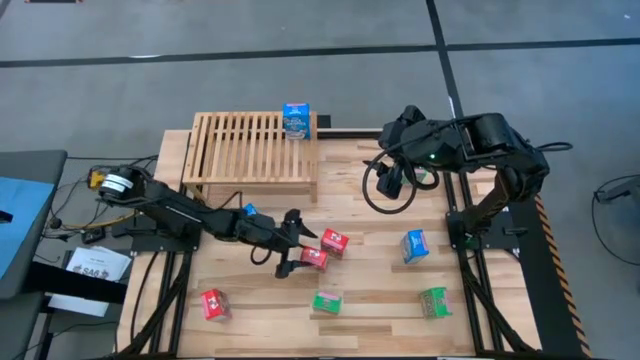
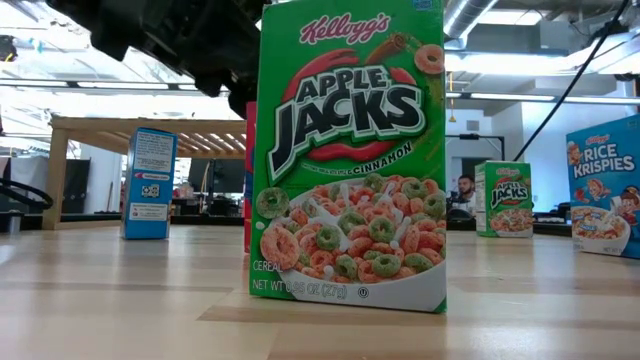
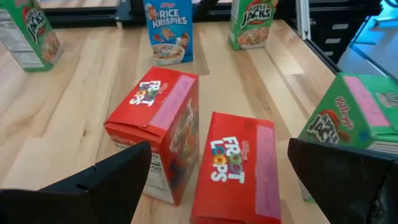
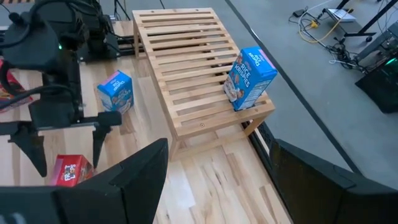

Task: Stack cereal on shelf
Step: Put the middle red cereal box on the shelf

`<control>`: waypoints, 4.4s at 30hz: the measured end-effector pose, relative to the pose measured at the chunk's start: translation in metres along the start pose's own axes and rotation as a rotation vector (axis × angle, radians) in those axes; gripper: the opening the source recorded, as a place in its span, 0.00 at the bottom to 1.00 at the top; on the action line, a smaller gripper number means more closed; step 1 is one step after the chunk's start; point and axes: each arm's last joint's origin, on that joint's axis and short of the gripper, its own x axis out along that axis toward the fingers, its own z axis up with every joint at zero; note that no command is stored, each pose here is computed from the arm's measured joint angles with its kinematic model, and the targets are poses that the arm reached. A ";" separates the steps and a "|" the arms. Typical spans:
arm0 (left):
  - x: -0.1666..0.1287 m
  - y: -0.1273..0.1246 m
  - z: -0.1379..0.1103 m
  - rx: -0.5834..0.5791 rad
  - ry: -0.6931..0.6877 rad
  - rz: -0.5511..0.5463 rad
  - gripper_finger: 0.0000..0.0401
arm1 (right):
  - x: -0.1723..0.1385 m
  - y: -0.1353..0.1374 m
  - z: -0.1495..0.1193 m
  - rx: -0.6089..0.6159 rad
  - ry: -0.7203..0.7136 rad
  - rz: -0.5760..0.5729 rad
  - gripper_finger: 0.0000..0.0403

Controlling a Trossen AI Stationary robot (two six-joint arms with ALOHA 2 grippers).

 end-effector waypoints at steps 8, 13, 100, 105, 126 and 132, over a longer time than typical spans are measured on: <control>0.004 -0.001 -0.005 -0.011 0.061 -0.024 0.92 | 0.000 0.000 -0.001 0.000 0.009 0.002 0.76; 0.004 -0.001 -0.008 -0.016 0.085 -0.024 0.92 | 0.000 0.000 -0.001 0.003 0.008 0.003 0.76; -0.096 0.020 0.059 0.026 -0.119 0.032 0.53 | 0.000 -0.001 -0.004 -0.003 0.036 0.000 0.76; -0.121 0.033 0.065 0.032 -0.147 0.177 0.53 | 0.000 -0.001 -0.004 -0.003 0.036 0.000 0.76; -0.161 0.099 0.071 0.132 -0.175 0.545 0.53 | 0.000 -0.001 -0.004 0.003 0.040 -0.001 0.76; -0.181 0.124 0.071 0.114 -0.203 0.619 0.53 | 0.000 -0.001 -0.006 -0.007 0.056 -0.004 0.76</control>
